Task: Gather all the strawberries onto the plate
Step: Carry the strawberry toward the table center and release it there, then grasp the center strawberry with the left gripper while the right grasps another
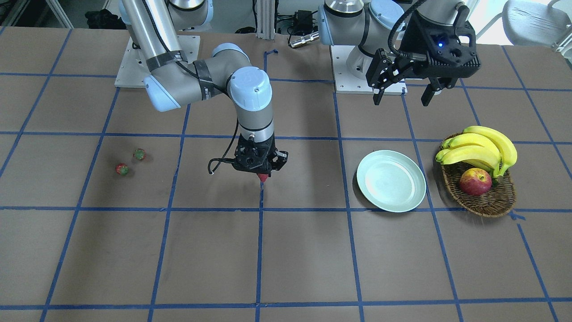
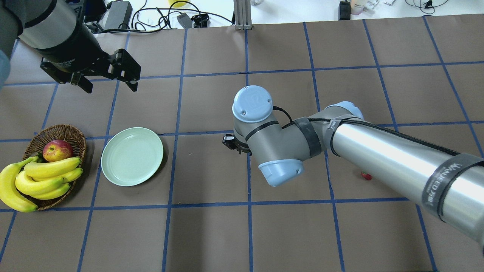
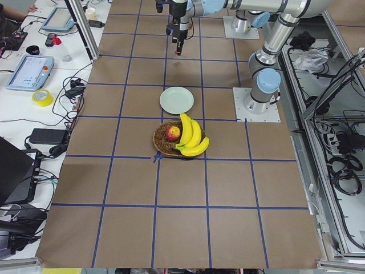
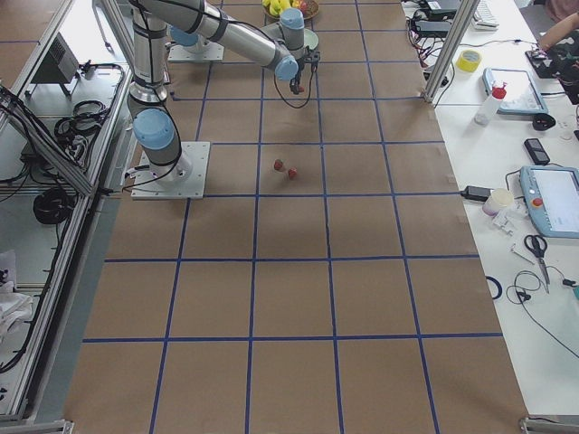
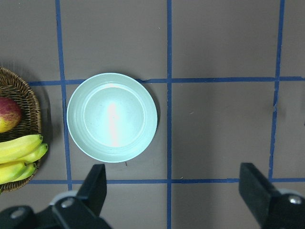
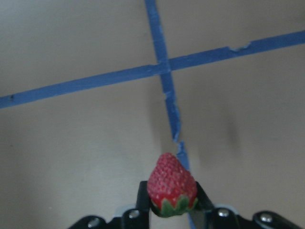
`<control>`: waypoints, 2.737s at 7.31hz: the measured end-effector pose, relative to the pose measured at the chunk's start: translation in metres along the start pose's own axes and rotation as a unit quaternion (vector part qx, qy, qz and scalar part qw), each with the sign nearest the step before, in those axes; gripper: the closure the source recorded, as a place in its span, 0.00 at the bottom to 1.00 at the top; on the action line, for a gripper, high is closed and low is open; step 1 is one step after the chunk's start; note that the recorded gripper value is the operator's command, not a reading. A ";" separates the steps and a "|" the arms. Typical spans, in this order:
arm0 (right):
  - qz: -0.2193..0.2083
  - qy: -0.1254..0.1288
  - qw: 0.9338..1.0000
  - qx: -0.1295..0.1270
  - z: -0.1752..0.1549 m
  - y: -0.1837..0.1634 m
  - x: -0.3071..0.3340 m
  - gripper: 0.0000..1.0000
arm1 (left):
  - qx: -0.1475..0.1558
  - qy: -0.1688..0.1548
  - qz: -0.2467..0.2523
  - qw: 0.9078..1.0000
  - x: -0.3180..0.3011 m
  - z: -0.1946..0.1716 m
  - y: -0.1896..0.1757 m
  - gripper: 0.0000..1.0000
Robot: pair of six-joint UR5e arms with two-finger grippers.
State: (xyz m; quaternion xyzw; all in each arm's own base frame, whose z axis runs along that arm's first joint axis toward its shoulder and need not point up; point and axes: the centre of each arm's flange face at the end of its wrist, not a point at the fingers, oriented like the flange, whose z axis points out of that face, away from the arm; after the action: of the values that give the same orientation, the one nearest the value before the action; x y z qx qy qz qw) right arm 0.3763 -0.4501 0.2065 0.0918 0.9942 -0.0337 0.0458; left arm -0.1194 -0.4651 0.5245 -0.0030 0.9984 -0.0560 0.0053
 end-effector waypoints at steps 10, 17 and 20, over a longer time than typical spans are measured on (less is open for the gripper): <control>-0.038 0.047 0.998 -0.017 -0.068 -0.031 0.115 0.05 | -0.011 0.010 -0.008 1.000 0.007 0.010 -0.006 0.00; -0.076 0.070 0.994 -0.042 -0.040 -0.039 0.330 0.12 | -0.018 0.042 -0.048 0.998 0.182 0.211 -0.006 0.09; -0.071 0.062 0.993 -0.070 -0.017 -0.019 0.359 0.29 | -0.073 0.025 -0.046 0.996 0.215 0.308 0.014 0.11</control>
State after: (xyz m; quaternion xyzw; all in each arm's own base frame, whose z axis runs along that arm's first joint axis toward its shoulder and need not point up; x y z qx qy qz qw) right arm 0.0199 -0.4026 0.1893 0.0190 0.9990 0.0380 -0.0121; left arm -0.3309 -0.4872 0.2148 -0.0479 0.9985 0.0170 -0.0222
